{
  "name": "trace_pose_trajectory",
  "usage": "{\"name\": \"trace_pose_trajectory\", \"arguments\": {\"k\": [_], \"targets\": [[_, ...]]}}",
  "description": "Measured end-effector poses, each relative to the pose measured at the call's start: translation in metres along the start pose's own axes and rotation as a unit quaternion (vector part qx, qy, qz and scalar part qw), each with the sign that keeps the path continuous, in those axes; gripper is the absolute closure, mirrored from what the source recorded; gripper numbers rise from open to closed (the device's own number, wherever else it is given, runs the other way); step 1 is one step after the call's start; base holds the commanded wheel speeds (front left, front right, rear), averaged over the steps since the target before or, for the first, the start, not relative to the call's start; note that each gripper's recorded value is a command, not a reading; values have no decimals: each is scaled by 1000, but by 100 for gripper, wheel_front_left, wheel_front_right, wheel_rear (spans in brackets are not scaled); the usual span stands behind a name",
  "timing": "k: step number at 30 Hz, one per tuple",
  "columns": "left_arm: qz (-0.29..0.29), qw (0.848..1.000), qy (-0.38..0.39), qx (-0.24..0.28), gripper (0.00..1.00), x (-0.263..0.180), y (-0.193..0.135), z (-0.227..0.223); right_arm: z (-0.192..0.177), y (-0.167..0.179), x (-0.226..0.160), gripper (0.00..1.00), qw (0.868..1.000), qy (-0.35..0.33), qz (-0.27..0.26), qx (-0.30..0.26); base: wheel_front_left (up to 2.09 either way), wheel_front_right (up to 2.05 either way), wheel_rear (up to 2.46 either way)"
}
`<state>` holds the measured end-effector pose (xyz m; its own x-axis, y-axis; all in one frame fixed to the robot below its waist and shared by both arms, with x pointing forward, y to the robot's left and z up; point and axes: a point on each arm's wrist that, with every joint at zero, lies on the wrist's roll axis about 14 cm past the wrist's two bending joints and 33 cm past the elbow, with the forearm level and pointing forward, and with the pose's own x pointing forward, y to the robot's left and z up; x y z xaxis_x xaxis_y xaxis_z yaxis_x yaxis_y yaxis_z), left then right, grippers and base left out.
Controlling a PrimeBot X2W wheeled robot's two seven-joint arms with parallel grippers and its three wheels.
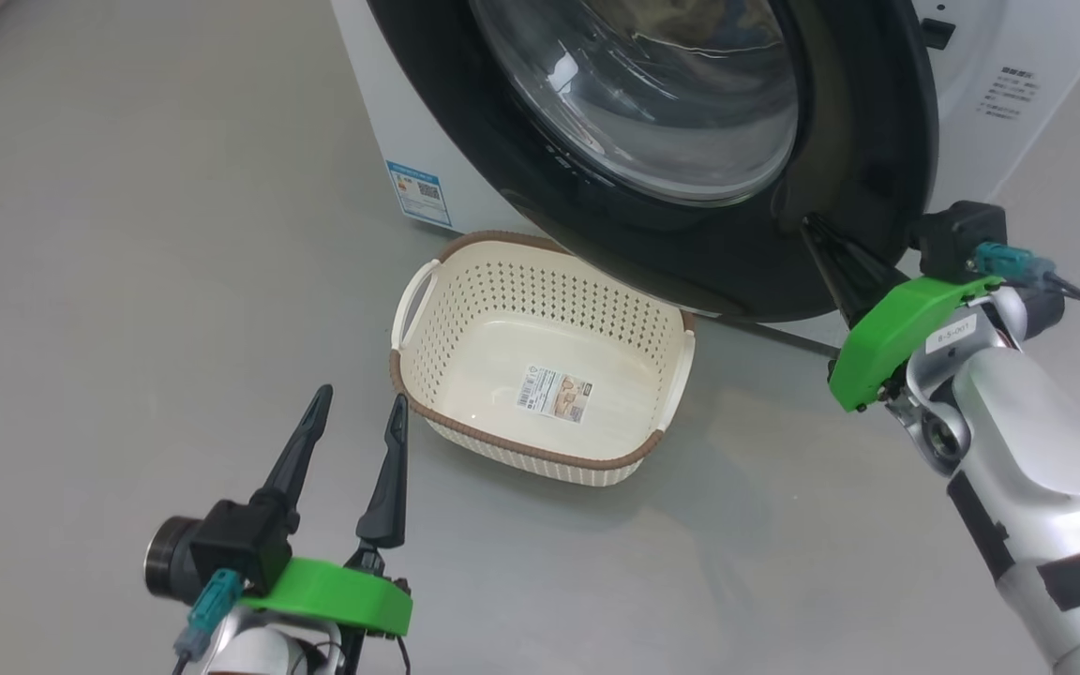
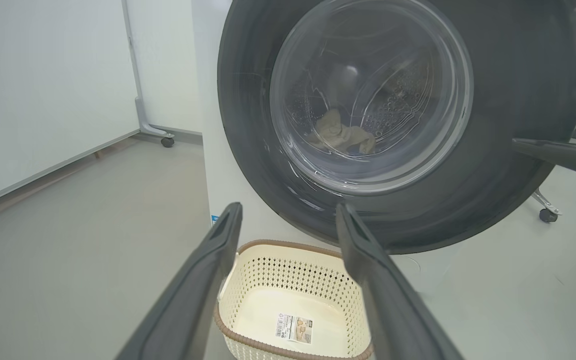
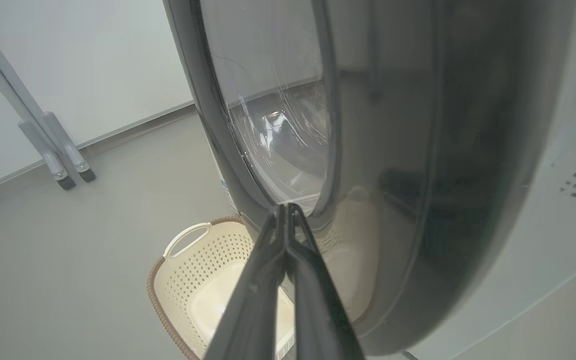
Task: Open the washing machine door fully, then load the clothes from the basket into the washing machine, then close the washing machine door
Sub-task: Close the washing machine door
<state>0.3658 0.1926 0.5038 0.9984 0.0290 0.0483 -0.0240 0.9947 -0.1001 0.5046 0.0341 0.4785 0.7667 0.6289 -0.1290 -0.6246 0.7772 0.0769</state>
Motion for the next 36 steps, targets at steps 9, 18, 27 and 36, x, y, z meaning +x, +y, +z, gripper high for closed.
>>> {"name": "trace_pose_trajectory", "arguments": {"k": [9,18,27,36], "targets": [[3,1000,3,1,0,2,2,-2,-4,-12,19,100,1000,6,-6,-2,0,0,0],[6,1000,4,1,0,3,4,-2,-7,-20,29,100,1000,11,-10,-4,0,0,0],[12,1000,12,4,0,3,7,-6,0,-50,49,100,999,2,-35,-2,0,0,0],[16,1000,13,3,0,4,8,-5,13,-76,70,100,998,-14,-61,6,0,0,0]]}}
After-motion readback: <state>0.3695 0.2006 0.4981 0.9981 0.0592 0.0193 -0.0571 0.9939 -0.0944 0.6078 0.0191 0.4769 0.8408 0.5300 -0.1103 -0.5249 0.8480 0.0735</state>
